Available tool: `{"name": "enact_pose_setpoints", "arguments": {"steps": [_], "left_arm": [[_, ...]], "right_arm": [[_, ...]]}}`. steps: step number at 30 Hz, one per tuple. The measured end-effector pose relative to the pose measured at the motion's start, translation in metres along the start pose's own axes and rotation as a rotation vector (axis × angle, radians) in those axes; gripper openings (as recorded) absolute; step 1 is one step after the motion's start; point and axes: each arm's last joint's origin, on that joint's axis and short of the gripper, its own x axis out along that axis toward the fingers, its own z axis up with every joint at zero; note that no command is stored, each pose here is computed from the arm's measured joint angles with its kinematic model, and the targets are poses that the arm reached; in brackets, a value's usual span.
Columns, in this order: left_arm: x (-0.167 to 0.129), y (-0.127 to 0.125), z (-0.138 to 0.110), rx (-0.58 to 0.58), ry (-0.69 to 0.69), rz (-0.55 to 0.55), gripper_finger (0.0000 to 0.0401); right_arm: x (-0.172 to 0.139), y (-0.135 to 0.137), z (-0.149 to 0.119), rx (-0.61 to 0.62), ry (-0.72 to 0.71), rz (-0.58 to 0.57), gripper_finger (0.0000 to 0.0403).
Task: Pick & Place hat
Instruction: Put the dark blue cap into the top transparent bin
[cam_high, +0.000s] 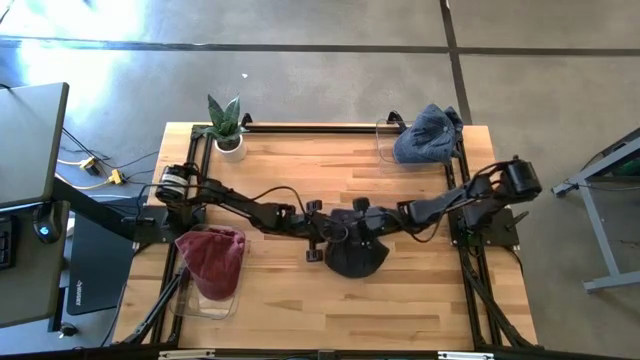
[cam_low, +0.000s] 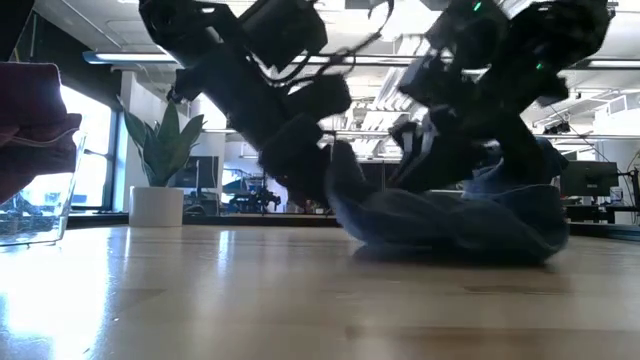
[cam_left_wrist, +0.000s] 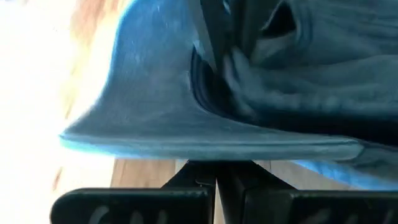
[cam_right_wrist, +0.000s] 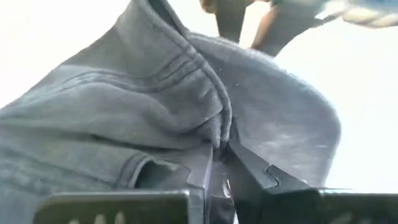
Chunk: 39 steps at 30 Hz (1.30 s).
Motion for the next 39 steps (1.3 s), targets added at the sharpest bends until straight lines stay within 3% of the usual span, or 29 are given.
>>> {"name": "enact_pose_setpoints", "arguments": {"steps": [3, 6, 20, 23, 27, 31, 35, 39], "left_arm": [[0.000, -0.001, 0.002, -0.004, -0.022, -0.042, 0.0000], [0.006, -0.003, 0.001, -0.004, -0.041, -0.078, 0.0000], [0.006, -0.006, 0.004, 0.001, -0.076, -0.157, 0.0000], [0.005, -0.006, 0.001, 0.005, -0.043, -0.160, 0.0000], [-0.012, -0.002, 0.000, 0.008, 0.066, -0.147, 0.0000], [-0.030, -0.003, -0.007, 0.026, 0.203, -0.047, 0.0000], [-0.048, -0.012, -0.005, 0.088, 0.212, 0.117, 0.0000], [-0.053, -0.018, 0.000, 0.119, 0.156, 0.215, 0.0000]], "right_arm": [[-0.004, 0.006, 0.005, -0.047, -0.006, -0.114, 0.0023], [-0.001, 0.010, 0.004, -0.079, 0.003, -0.140, 0.0008], [0.027, 0.007, -0.015, -0.021, 0.038, -0.249, 0.0043], [0.023, 0.006, -0.012, -0.013, 0.029, -0.241, 0.0070], [0.008, 0.003, -0.002, 0.017, 0.020, -0.242, 0.0138], [-0.019, 0.002, 0.008, 0.036, 0.032, -0.246, 0.0209], [-0.043, 0.014, 0.011, -0.013, 0.077, -0.101, 0.0253], [-0.050, 0.039, 0.006, -0.105, 0.141, 0.028, 0.0259]]}}
